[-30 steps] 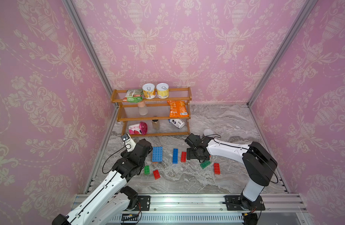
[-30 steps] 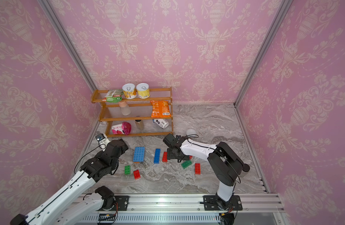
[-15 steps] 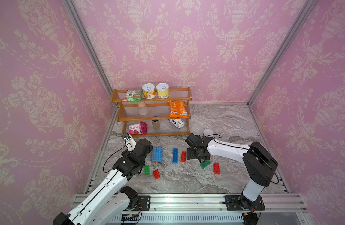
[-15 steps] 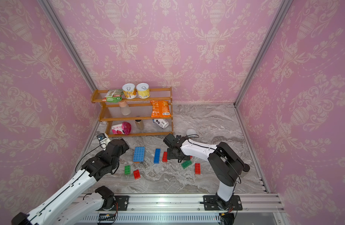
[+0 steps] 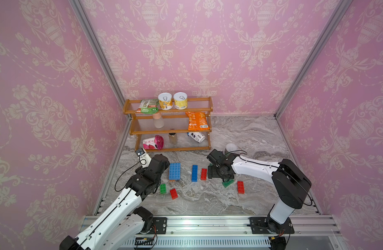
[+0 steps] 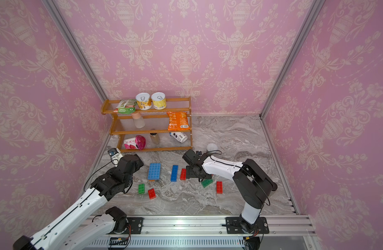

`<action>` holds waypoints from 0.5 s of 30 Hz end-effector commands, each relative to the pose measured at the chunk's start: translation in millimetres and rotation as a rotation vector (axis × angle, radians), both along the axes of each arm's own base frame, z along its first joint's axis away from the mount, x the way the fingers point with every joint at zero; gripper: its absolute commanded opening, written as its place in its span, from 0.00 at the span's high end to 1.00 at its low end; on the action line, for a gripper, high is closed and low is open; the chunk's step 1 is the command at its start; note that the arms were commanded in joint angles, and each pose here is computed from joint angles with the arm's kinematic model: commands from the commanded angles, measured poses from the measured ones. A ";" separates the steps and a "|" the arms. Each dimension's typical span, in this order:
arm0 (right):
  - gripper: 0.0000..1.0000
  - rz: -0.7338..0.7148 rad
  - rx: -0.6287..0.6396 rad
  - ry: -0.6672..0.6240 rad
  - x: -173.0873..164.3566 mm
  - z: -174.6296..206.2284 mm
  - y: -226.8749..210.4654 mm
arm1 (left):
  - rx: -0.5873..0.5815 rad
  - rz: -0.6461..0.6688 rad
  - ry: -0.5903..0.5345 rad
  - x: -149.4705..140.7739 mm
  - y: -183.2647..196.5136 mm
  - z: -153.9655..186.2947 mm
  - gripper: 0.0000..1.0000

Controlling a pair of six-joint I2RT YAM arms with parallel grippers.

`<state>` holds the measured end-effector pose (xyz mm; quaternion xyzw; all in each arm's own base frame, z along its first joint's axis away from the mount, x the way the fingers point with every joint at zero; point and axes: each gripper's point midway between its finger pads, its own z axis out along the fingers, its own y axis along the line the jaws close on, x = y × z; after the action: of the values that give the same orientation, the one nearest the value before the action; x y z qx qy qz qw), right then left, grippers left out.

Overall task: Assemble a rectangle with lego
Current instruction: Pick up the lego brick from the center of the board.

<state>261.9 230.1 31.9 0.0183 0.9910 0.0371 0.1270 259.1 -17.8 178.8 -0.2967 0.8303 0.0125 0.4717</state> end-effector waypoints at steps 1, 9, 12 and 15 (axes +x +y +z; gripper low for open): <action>0.03 -0.022 -0.046 -0.003 3.6 -6.8 -7.2 | -0.002 -0.003 0.006 -1.1 1.5 -0.7 0.00; 0.05 -0.057 -0.078 -0.015 8.8 -14.3 -15.3 | -0.006 -0.004 0.013 -0.7 1.0 -4.4 0.01; 0.09 -0.081 -0.052 -0.031 14.7 -12.9 -14.7 | -0.007 -0.007 0.019 0.0 0.4 -5.5 0.01; 0.12 -0.086 -0.041 -0.035 16.7 -11.2 -14.1 | -0.009 -0.011 0.024 0.3 -0.7 -7.1 0.01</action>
<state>274.1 220.1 21.4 0.0407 0.9896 0.0166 0.1370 259.9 -18.7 178.0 -0.2977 0.8315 0.0077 0.4690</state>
